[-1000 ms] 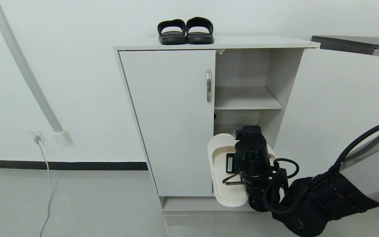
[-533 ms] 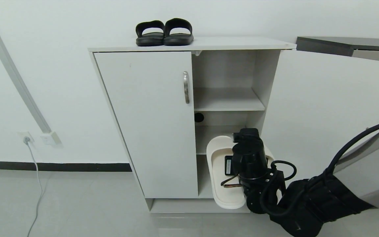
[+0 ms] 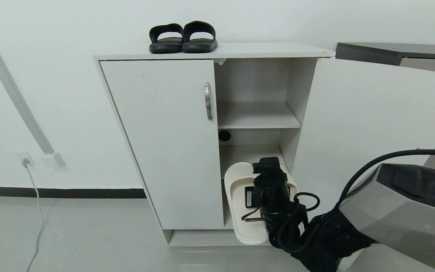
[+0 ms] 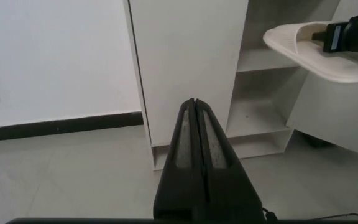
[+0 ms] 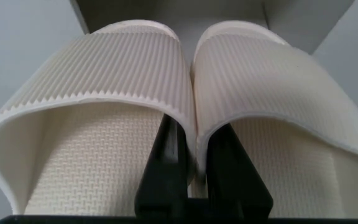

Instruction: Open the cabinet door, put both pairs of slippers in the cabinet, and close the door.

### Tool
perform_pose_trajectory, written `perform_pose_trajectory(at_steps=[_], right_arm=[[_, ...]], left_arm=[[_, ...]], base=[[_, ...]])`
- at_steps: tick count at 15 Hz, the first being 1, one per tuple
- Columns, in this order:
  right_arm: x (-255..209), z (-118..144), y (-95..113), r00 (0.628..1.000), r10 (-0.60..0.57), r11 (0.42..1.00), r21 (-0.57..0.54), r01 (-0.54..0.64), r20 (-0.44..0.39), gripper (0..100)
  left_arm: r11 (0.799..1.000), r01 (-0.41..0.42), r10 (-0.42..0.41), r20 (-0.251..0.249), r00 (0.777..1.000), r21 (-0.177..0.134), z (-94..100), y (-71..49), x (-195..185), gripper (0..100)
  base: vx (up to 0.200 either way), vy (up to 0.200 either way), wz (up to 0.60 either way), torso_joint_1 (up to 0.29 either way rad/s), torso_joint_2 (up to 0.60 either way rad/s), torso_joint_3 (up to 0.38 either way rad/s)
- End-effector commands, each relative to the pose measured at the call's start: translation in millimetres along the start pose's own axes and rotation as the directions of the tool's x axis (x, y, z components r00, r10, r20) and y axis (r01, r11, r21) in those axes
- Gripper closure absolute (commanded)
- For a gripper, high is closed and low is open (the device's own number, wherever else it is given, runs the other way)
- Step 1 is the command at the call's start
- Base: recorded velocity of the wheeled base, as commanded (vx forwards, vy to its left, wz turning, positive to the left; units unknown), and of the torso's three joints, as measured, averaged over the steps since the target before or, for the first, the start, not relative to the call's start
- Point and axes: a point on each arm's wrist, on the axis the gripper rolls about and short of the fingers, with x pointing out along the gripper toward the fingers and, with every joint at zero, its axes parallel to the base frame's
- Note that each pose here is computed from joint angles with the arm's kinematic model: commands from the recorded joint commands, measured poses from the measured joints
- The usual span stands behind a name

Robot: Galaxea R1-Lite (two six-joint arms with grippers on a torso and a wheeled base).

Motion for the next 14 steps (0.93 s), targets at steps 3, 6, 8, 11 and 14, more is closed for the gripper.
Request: perform_pose_trajectory(at_steps=[3,6,8,11,14], right_arm=[[9,-32,2,0.999,-0.004,0.999,-0.048,0.002,-0.047,100],[12,-39,2,0.998,-0.008,0.998,-0.055,0.005,-0.056,100],[13,-41,2,0.998,-0.01,0.999,-0.053,0.007,-0.058,100],[17,-45,0,0.998,-0.02,0.998,-0.058,0.016,-0.066,100],[19,-50,0,0.997,-0.021,0.998,-0.059,0.017,-0.068,100]], left_arm=[[1.0,-0.002,0.002,-0.002,1.0,0.001,0.1,0.0,0,100],[1.0,-0.001,0.001,-0.002,1.0,-0.001,0.1,0.0,0,100],[1.0,-0.002,0.002,-0.002,1.0,-0.001,0.1,0.0,0,100],[1.0,-0.002,0.002,-0.002,1.0,-0.002,0.1,0.0,0,100],[1.0,-0.002,0.002,-0.002,1.0,-0.001,0.1,0.0,0,100]], base=[[0.0,0.0,0.0,0.0,0.0,0.0],[0.0,0.0,0.0,0.0,0.0,0.0],[0.0,0.0,0.0,0.0,0.0,0.0],[0.0,0.0,0.0,0.0,0.0,0.0],[0.0,0.0,0.0,0.0,0.0,0.0]])
